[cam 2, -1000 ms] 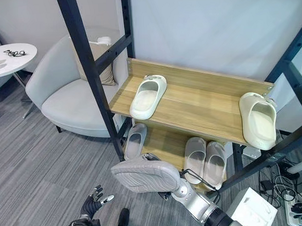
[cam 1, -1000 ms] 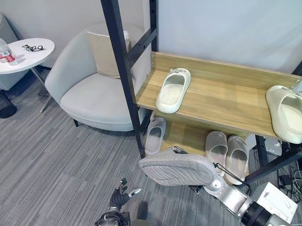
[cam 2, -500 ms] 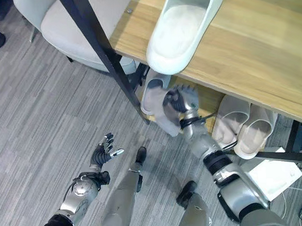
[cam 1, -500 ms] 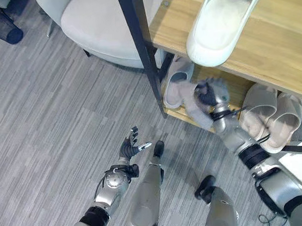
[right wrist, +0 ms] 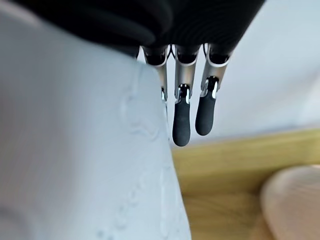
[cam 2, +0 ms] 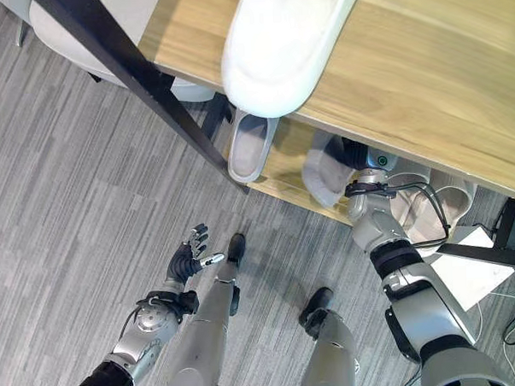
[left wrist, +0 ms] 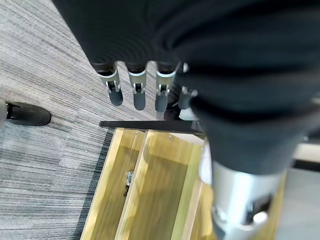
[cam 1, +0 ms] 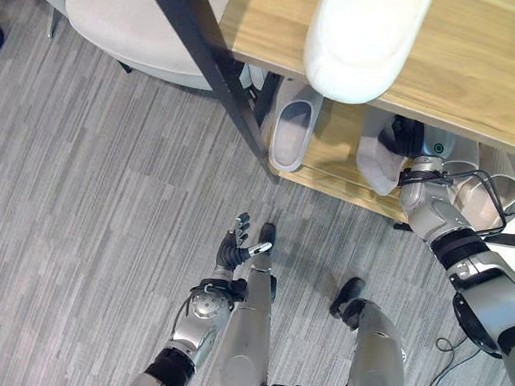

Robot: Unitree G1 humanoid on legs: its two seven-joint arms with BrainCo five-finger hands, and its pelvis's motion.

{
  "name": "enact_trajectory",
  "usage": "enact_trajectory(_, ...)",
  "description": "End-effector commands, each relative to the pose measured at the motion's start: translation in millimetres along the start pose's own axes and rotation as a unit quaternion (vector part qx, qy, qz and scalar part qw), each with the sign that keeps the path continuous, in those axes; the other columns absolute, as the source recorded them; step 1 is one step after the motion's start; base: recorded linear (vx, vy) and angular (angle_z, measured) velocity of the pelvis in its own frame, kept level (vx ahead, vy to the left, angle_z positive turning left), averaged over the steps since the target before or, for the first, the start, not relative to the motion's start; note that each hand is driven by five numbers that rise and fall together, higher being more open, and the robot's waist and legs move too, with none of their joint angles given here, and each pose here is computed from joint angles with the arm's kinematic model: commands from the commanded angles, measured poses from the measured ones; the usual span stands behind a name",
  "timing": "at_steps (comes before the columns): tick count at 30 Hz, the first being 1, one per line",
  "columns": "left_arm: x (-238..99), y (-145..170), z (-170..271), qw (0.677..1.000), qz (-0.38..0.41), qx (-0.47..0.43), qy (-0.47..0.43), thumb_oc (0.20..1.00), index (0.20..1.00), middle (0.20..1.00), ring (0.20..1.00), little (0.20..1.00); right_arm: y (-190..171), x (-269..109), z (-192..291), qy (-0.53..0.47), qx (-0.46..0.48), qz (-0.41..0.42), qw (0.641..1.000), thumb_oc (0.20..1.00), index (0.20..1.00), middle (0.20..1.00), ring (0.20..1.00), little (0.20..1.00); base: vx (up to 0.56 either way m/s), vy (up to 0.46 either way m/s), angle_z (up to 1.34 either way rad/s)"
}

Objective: Arrange the slippers neatly on the shoe rack.

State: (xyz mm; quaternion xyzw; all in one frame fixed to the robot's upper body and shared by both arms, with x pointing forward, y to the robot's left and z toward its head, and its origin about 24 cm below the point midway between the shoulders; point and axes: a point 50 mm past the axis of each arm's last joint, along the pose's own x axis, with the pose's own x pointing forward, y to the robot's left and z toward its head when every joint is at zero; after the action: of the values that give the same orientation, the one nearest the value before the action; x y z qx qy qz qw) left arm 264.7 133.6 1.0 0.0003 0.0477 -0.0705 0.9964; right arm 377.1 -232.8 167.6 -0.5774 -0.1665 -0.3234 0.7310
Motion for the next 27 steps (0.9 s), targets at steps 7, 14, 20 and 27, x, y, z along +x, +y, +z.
enact_trajectory(7,10,-21,26,0.997,-0.048,-0.018,-0.064,1.000,1.000,1.000,1.000,1.000,-23,45,8,-0.011,-0.046,-0.025,0.999,1.000,1.000,1.000,1.000,1.000,0.03,-0.010,0.09)
enact_trajectory(14,12,-20,25,0.997,-0.050,-0.017,-0.056,1.000,1.000,1.000,1.000,1.000,-11,43,18,0.000,-0.021,0.022,1.000,1.000,1.000,1.000,1.000,1.000,0.02,0.000,0.06)
enact_trajectory(20,12,-17,21,0.998,-0.039,-0.012,-0.045,1.000,1.000,1.000,1.000,1.000,4,22,31,0.032,0.097,0.030,0.994,1.000,1.000,1.000,1.000,1.000,0.00,0.000,0.00)
enact_trajectory(27,11,-11,15,0.999,-0.011,-0.016,-0.032,1.000,1.000,1.000,1.000,1.000,18,-23,52,0.066,0.263,0.037,0.962,1.000,1.000,1.000,1.000,1.000,0.00,0.016,-0.06)
